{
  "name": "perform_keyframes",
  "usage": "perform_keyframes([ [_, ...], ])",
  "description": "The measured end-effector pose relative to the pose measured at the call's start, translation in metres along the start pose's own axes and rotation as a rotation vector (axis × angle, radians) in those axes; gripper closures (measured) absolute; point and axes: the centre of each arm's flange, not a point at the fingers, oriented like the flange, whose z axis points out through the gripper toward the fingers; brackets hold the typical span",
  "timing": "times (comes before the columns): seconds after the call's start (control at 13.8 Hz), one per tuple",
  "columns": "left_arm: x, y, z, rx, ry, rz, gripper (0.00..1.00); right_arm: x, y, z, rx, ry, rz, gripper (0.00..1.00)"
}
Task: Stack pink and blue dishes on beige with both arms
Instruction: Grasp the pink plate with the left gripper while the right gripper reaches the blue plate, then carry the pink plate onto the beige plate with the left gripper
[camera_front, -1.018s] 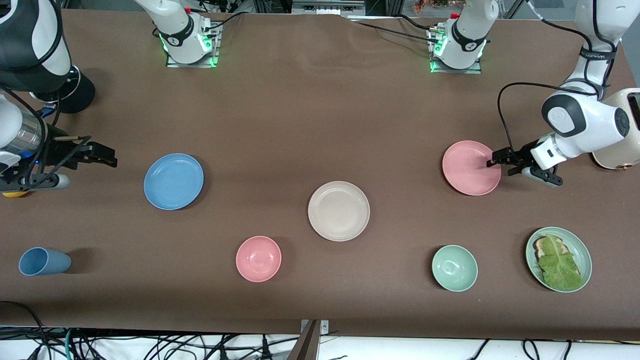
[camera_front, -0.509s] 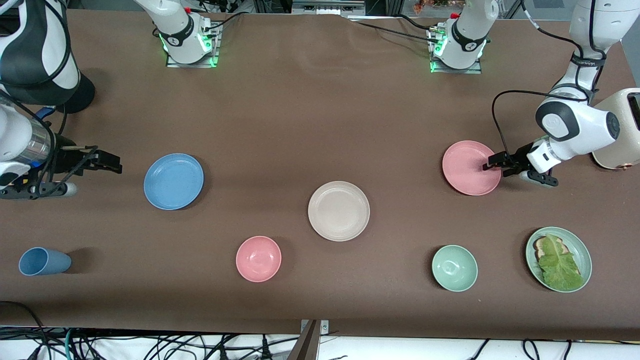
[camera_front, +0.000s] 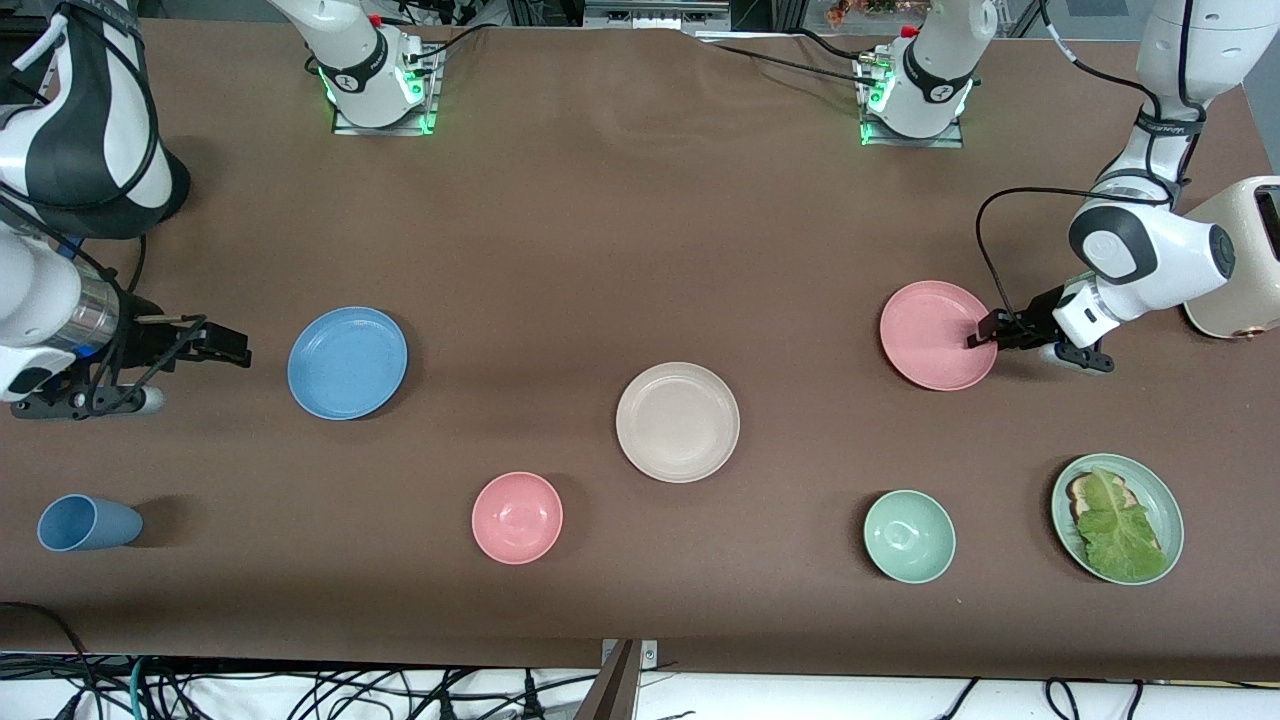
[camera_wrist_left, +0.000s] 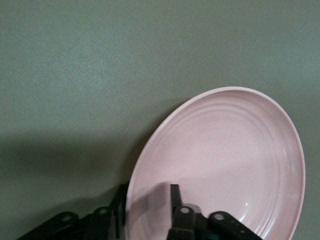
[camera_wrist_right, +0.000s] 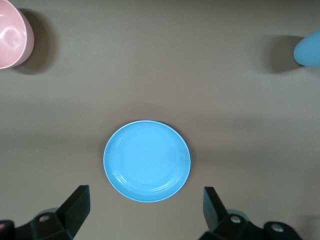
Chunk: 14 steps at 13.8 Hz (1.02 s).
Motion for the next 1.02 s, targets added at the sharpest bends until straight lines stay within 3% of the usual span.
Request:
perform_keyframes([
  [0.22, 0.001, 0.0, 0.0, 0.0, 0.002, 0.002, 0.96, 0.0, 0.018, 0.023, 0.002, -0.01, -0.023, 0.0],
  [0.44, 0.007, 0.003, -0.004, -0.015, 0.002, 0.01, 0.95, -0.007, 0.038, 0.058, -0.002, -0.028, -0.032, 0.0],
  [0.65, 0.029, 0.018, -0.019, -0.081, -0.009, 0.036, 0.95, -0.014, 0.048, 0.086, -0.007, -0.025, -0.021, 0.0],
  [1.02, 0.073, 0.082, -0.026, -0.109, -0.015, 0.049, 0.95, -0.04, 0.056, 0.155, -0.02, 0.027, -0.004, 0.0],
])
